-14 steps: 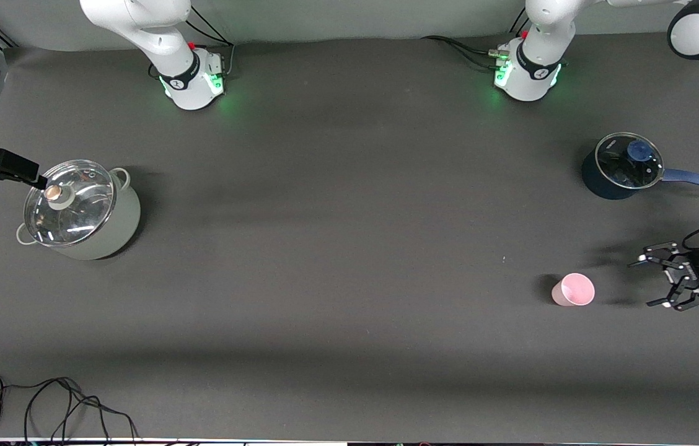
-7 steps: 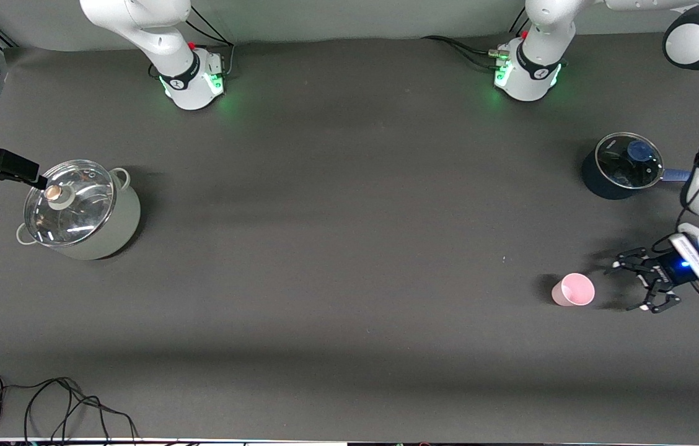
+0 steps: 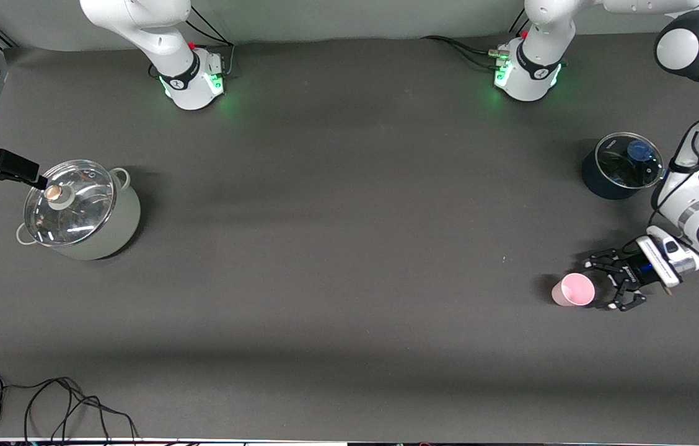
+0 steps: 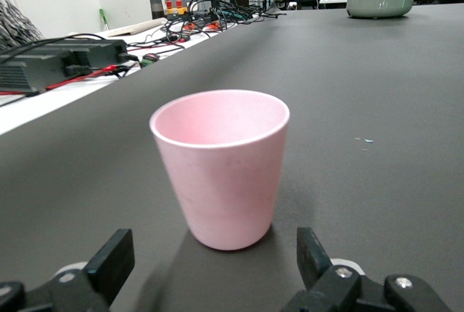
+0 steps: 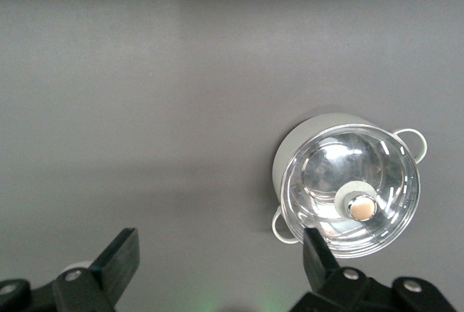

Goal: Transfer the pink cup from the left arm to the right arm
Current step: 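Lower the open left gripper around the pink cup, then close the left gripper on the pink cup and lift it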

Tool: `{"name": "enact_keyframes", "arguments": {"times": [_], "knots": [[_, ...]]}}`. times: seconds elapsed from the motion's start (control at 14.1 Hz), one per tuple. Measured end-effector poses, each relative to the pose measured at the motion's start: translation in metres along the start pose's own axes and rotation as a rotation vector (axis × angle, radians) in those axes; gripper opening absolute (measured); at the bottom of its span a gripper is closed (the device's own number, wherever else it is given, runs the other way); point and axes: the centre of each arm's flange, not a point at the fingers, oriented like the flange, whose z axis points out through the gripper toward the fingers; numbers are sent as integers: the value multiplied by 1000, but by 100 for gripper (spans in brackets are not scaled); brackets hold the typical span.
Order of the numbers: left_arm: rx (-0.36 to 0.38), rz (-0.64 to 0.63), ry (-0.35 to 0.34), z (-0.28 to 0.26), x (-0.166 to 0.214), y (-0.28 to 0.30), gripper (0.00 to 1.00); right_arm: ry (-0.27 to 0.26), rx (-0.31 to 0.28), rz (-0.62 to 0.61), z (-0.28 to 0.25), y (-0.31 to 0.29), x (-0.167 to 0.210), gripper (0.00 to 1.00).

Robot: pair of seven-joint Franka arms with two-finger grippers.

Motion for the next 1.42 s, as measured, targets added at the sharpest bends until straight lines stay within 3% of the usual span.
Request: {"name": "enact_keyframes", "arguments": {"times": [0.71,0.78,0.85,1.06,1.42], "knots": [[1,-24,20,38,2,6,100,0,0,0,0,0,0,100],[2,-24,19,38,2,6,93,0,0,0,0,0,0,100],[2,-24,19,38,1,6,93,0,0,0,0,0,0,100],[3,-24,18,38,2,5,65,0,0,0,0,0,0,100],[14,-34,24,41,12,-2,65,0,0,0,0,0,0,100]]}}
